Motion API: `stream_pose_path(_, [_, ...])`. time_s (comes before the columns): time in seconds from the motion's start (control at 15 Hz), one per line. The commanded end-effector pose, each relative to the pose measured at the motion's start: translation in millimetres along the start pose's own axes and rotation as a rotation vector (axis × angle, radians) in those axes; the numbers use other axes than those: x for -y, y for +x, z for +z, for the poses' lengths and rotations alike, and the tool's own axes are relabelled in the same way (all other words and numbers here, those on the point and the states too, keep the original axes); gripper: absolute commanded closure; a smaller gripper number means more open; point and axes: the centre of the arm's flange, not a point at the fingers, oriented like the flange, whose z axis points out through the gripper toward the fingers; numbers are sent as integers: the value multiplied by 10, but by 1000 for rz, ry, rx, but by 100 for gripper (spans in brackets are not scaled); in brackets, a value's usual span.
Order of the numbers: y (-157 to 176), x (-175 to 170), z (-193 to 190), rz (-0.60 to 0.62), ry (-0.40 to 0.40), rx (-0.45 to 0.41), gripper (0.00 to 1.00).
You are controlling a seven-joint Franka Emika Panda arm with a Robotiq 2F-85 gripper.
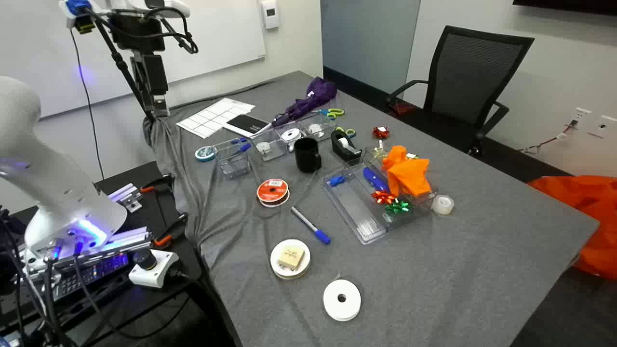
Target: Put the marker in the bowl closest to you
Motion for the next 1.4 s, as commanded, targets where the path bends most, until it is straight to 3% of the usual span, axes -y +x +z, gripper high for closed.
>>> stream_pose_path(0.0, [0, 0, 0, 0, 0, 0, 0])
stream_pose_path(0.87, [2, 7, 35, 18, 2, 2, 0])
stream_pose_path(1.33, [333, -302, 663, 353, 139, -157, 0])
